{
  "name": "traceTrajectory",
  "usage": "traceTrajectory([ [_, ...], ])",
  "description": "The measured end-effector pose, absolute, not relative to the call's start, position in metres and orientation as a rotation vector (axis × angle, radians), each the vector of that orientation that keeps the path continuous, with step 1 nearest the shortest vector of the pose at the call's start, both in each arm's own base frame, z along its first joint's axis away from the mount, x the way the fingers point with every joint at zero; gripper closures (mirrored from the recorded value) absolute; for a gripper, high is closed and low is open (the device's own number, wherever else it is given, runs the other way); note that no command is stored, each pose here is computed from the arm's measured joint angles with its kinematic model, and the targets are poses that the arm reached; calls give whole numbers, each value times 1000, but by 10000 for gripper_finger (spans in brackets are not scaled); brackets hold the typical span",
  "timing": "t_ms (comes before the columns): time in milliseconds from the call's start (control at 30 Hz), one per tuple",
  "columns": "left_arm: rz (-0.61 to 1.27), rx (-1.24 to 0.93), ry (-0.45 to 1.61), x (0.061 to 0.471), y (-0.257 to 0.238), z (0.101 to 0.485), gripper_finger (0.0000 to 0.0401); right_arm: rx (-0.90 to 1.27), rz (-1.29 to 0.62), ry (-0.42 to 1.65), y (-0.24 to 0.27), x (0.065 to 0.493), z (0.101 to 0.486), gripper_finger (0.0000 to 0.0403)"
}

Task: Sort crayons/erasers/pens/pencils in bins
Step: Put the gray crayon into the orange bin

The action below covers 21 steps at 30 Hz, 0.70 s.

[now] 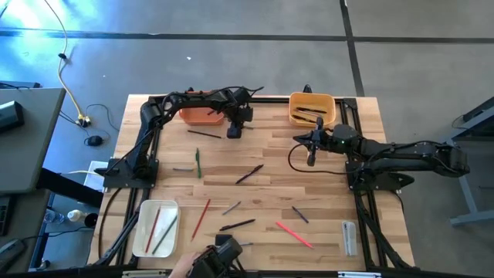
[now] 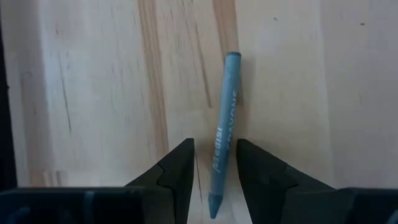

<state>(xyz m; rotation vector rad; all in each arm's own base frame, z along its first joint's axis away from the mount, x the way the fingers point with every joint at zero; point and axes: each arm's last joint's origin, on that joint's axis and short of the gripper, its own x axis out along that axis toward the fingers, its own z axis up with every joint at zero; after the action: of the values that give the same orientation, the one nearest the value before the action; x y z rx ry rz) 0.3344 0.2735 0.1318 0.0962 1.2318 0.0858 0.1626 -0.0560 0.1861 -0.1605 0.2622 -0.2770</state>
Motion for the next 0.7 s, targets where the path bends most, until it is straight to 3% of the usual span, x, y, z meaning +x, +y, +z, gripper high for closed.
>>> traceTrajectory([
  [167,70,100,1255,339,271,135,305,-161,-277,262,-56,163,186,403],
  [500,28,190,1341,347,254,137,385,-165,-247,260,-51,164,186,403],
  [700,33,234,1374,350,248,137,395,-168,-237,259,-50,165,186,403],
])
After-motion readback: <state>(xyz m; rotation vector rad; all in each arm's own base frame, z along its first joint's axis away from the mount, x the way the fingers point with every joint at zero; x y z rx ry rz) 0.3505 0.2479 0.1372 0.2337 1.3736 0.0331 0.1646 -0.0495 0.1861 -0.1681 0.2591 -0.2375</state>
